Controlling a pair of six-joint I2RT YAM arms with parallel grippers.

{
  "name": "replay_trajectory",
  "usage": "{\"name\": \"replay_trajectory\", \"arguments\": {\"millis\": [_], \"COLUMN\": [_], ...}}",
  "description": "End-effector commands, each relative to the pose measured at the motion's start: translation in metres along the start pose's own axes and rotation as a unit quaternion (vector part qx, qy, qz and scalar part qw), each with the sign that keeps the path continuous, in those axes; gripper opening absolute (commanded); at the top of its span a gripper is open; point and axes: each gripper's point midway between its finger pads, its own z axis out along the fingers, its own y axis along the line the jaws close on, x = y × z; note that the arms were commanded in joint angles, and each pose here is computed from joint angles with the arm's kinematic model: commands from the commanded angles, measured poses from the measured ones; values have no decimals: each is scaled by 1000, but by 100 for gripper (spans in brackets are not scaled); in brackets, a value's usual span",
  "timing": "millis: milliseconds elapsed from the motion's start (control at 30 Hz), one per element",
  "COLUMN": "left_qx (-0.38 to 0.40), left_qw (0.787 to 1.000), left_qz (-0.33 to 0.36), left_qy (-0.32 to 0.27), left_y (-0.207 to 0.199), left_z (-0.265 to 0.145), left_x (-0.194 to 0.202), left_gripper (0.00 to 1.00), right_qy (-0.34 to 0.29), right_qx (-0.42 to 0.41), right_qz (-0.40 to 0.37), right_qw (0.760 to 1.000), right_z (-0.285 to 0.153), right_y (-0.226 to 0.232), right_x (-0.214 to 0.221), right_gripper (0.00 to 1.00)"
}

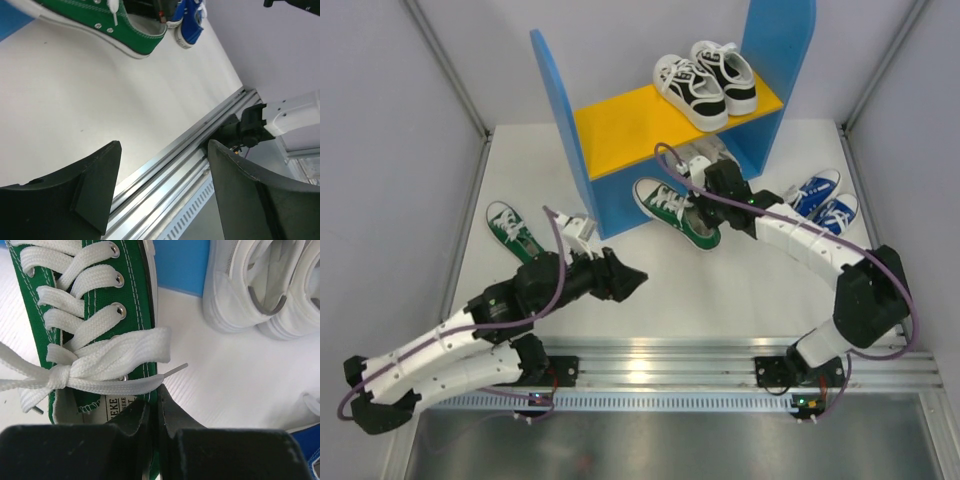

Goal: Place and organize the shoes onto the shoe shelf

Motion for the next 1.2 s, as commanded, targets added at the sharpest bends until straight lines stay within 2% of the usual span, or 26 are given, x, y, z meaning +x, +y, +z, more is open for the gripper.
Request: {"name": "replay_trajectory", "arguments": {"millis": [0, 267, 467, 733, 800, 867, 967, 1167], "left_qx": [-84, -98, -105, -102, -101, -100, -98, -88], "left_qw": [995, 995, 994, 994, 994, 995, 995, 996], "left_qz": [39, 22, 19, 21, 20, 17, 16, 9], "left_qy": [31, -20, -15, -19, -20, -21, -22, -26], "left_y": [52, 74, 77, 75, 75, 74, 74, 71], "left_z": [-26, -52, -50, -51, -52, -52, -52, -55], "left_x": [28, 26, 30, 27, 26, 26, 26, 24], "left_gripper": [75, 76, 76, 76, 76, 76, 76, 76], "right_qy": [-135, -170, -187, -201, -203, -203, -200, -204], "right_qx": [44, 81, 102, 103, 100, 97, 93, 78], "right_qz": [16, 40, 75, 108, 108, 107, 105, 93], "right_qw": [990, 981, 974, 968, 968, 968, 970, 971], "right_z": [-2, 32, 54, 65, 66, 67, 67, 49], "right_y": [-14, -24, -29, -25, -21, -17, -12, -7], "right_x": [-81, -105, -120, -132, -132, -130, -124, -119], "right_gripper": [0, 0, 0, 6, 11, 23, 35, 45]}}
